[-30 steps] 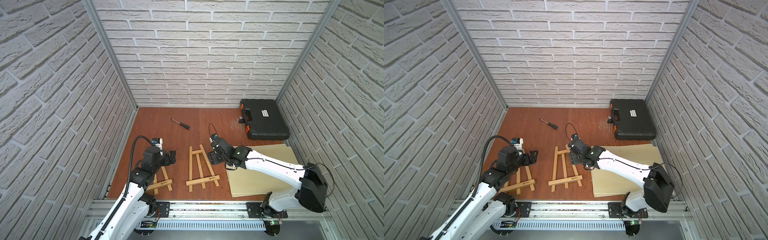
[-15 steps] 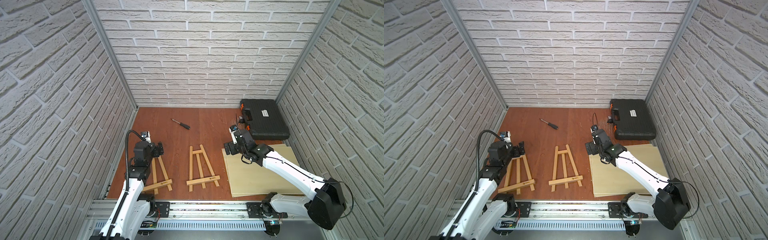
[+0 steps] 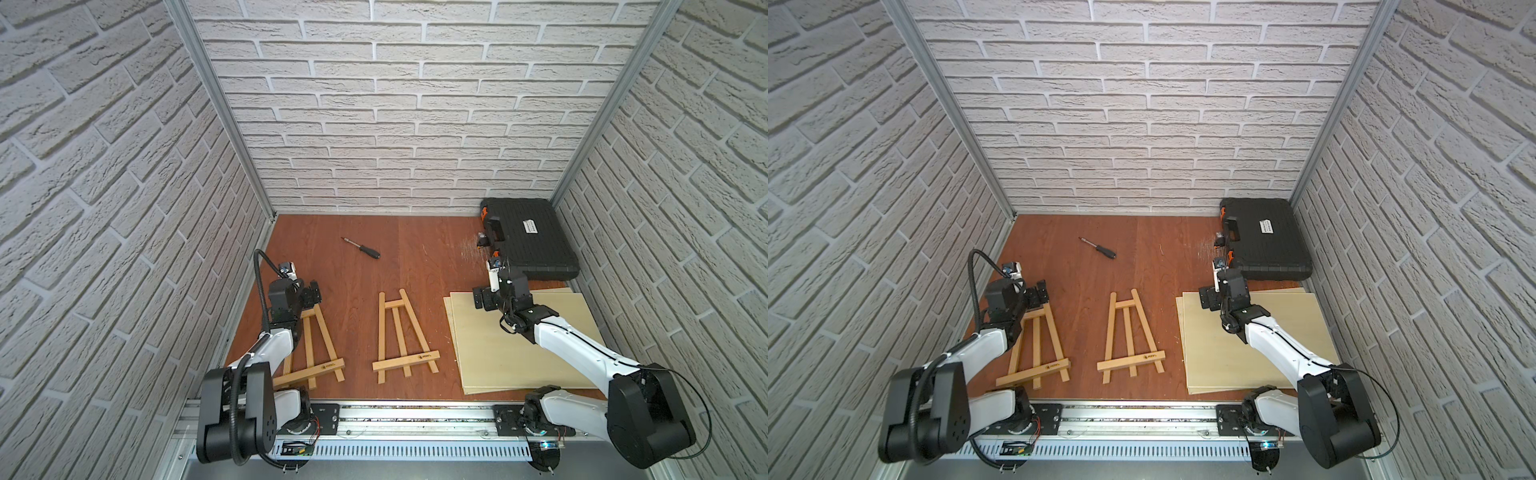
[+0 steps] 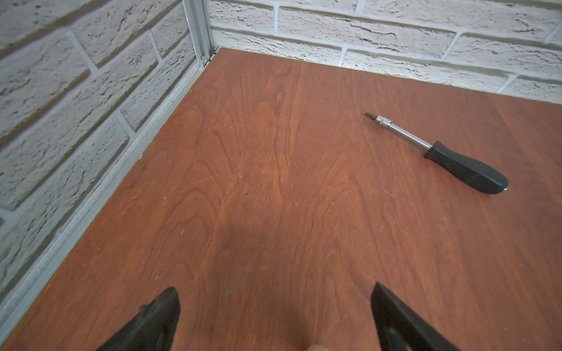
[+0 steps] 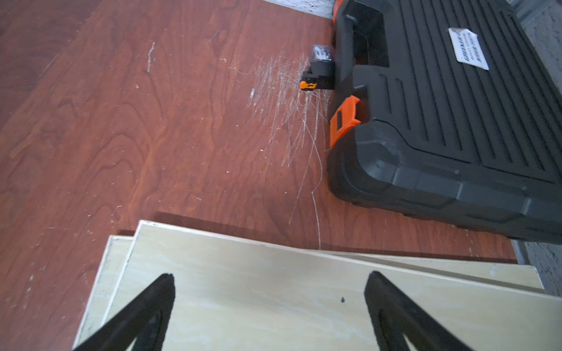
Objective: Disassemble the easel
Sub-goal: Reset both arms
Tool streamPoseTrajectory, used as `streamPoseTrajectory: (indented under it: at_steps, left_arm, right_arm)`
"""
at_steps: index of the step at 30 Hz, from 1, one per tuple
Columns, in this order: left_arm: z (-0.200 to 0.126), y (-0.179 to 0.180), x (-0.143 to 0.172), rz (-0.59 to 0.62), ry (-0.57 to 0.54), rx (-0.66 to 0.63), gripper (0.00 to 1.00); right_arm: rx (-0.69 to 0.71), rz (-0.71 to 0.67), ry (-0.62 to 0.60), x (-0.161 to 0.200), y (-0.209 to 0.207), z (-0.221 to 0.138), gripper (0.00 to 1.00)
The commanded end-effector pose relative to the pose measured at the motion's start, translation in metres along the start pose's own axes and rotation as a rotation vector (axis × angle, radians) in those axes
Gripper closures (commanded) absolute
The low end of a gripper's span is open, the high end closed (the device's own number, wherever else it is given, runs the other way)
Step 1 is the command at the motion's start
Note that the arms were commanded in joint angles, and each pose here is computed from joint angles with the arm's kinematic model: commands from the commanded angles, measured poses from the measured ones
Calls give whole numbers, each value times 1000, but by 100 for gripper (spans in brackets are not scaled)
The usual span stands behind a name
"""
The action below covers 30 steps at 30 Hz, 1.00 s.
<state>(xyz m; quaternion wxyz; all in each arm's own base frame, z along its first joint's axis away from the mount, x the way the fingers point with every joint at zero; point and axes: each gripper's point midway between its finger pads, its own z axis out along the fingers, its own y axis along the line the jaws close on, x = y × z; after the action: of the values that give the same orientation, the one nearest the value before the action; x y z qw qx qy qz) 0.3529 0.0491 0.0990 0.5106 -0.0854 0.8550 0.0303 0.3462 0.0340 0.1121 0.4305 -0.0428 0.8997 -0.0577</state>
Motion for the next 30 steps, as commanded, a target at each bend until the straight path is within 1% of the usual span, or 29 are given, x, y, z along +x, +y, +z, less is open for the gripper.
streamPoseTrajectory:
  at_steps: [1,3,8,10,11,13,16,20,22,30]
  left_arm:
    - [4,-3,-28,22,-157,32,2]
    - [9,-3,-25,21,-157,38,2]
    - [9,-4,-28,34,-178,46,2]
    - [8,-5,-28,42,-184,50,2]
    - [8,-4,-29,43,-187,49,2]
    - [8,-4,-29,50,-193,51,2]
    - [8,-2,-29,43,-192,57,2]
    - [10,-1,-29,38,-183,59,2]
    - [10,-1,-29,38,-184,61,2]
    - [9,0,-29,36,-187,54,2]
  right_arm:
    - [-28,32,-156,-32,-5,6,1]
    - [-34,47,-166,-29,-10,14,1]
    - [-70,113,-197,-20,-14,33,0]
    - [-82,104,-163,-20,-12,38,2]
    - [-83,104,-169,-20,-13,38,3]
    - [-70,108,-204,-21,-19,34,3]
    - [-49,162,-252,-23,-35,30,3]
    - [-18,202,-297,-15,-46,40,1]
    - [-54,178,-273,-17,-39,47,1]
    - [-36,181,-267,-14,-40,46,2]
